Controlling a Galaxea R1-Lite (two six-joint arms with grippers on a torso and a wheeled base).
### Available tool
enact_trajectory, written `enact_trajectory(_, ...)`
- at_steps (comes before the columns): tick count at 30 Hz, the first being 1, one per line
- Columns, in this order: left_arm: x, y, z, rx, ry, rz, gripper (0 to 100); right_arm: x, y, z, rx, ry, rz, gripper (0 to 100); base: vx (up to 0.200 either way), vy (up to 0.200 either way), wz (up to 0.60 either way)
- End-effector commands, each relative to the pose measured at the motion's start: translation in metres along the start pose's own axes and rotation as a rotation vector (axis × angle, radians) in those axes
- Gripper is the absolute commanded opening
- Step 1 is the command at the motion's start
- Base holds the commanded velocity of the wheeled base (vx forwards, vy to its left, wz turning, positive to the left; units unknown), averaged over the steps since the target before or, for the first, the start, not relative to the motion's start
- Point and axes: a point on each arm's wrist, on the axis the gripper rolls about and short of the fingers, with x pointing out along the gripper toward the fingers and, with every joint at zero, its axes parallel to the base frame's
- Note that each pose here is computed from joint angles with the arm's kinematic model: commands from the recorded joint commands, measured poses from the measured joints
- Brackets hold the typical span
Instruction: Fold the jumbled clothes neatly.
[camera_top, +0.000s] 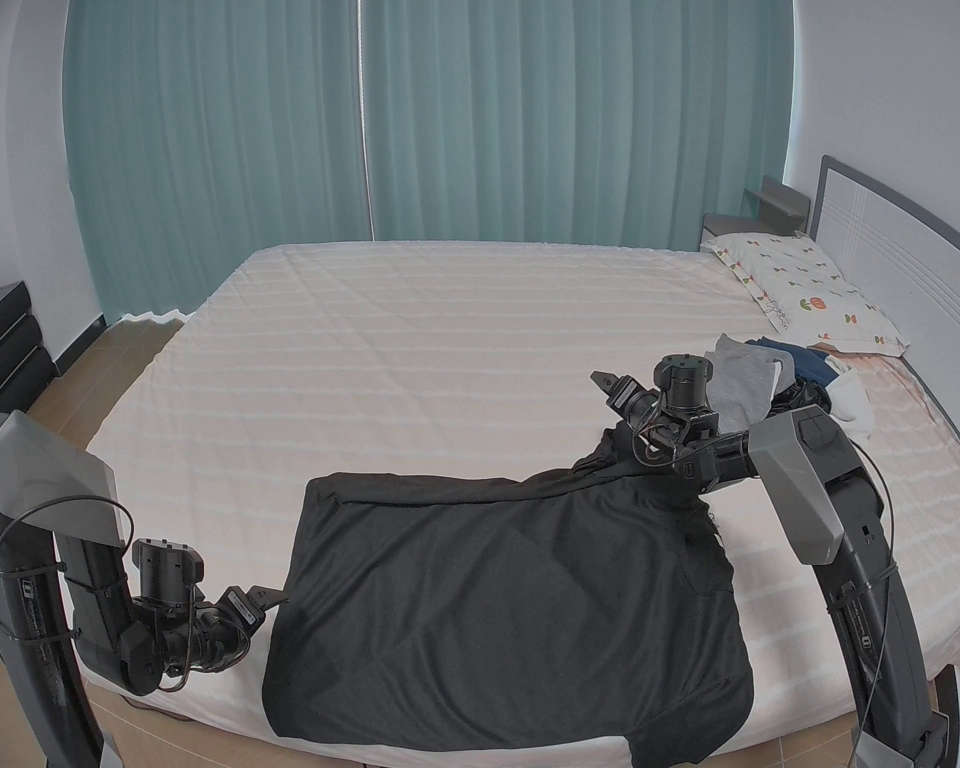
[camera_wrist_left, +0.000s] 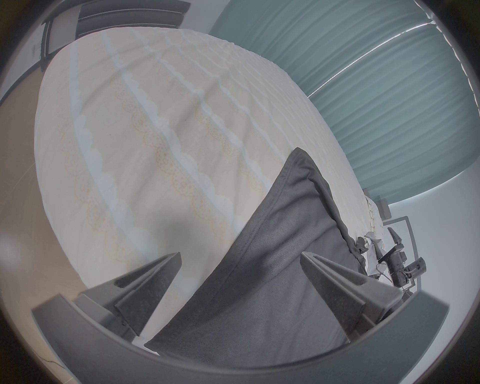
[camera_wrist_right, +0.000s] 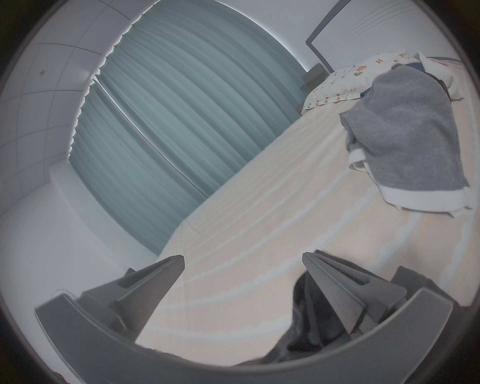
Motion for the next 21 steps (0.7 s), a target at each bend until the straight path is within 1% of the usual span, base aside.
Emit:
enact_trajectory(1, 0.000, -0.001, 0.000, -0.003, -0.002, -0.003, 100, -0.009, -0.001, -0.001, -0.008, 0.075, -0.081, 100, 0.000, 0.000, 0.00)
enact_trajectory(2, 0.000, -0.001, 0.001, -0.003, -0.003, -0.004, 100, -0.010, -0.001, -0.001, -0.008, 0.082, -0.083, 100, 0.000, 0.000, 0.00)
enact_trajectory(3, 0.000, -0.001, 0.000, -0.003, -0.002, -0.003, 100, -0.014, 0.000, -0.002, -0.012, 0.108, -0.100, 100, 0.000, 0.000, 0.00)
enact_trajectory(5, 0.000, -0.001, 0.000, -0.001, -0.002, -0.003, 100, -0.015, -0.001, -0.005, -0.019, 0.121, -0.103, 100, 0.000, 0.000, 0.00)
enact_trajectory(11, 0.000, -0.001, 0.000, -0.001, -0.002, -0.003, 100, -0.016, 0.003, -0.029, -0.082, 0.182, -0.108, 100, 0.000, 0.000, 0.00)
enact_trajectory(12, 0.000, -0.001, 0.000, -0.001, -0.002, -0.003, 100, -0.016, 0.003, -0.029, -0.082, 0.182, -0.108, 100, 0.000, 0.000, 0.00)
enact_trajectory(14, 0.000, 0.000, 0.000, -0.002, -0.001, -0.001, 100, -0.014, -0.002, -0.044, -0.109, 0.206, -0.118, 100, 0.000, 0.000, 0.00)
enact_trajectory(17, 0.000, 0.000, 0.000, -0.002, -0.001, -0.001, 100, -0.013, -0.006, -0.055, -0.154, 0.232, -0.148, 100, 0.000, 0.000, 0.00)
enact_trajectory(20, 0.000, 0.000, 0.000, -0.002, -0.001, -0.001, 100, -0.012, -0.008, -0.057, -0.167, 0.219, -0.180, 100, 0.000, 0.000, 0.00)
enact_trajectory(21, 0.001, -0.001, 0.000, -0.001, -0.002, -0.003, 100, -0.012, -0.006, -0.057, -0.169, 0.217, -0.178, 100, 0.000, 0.000, 0.00)
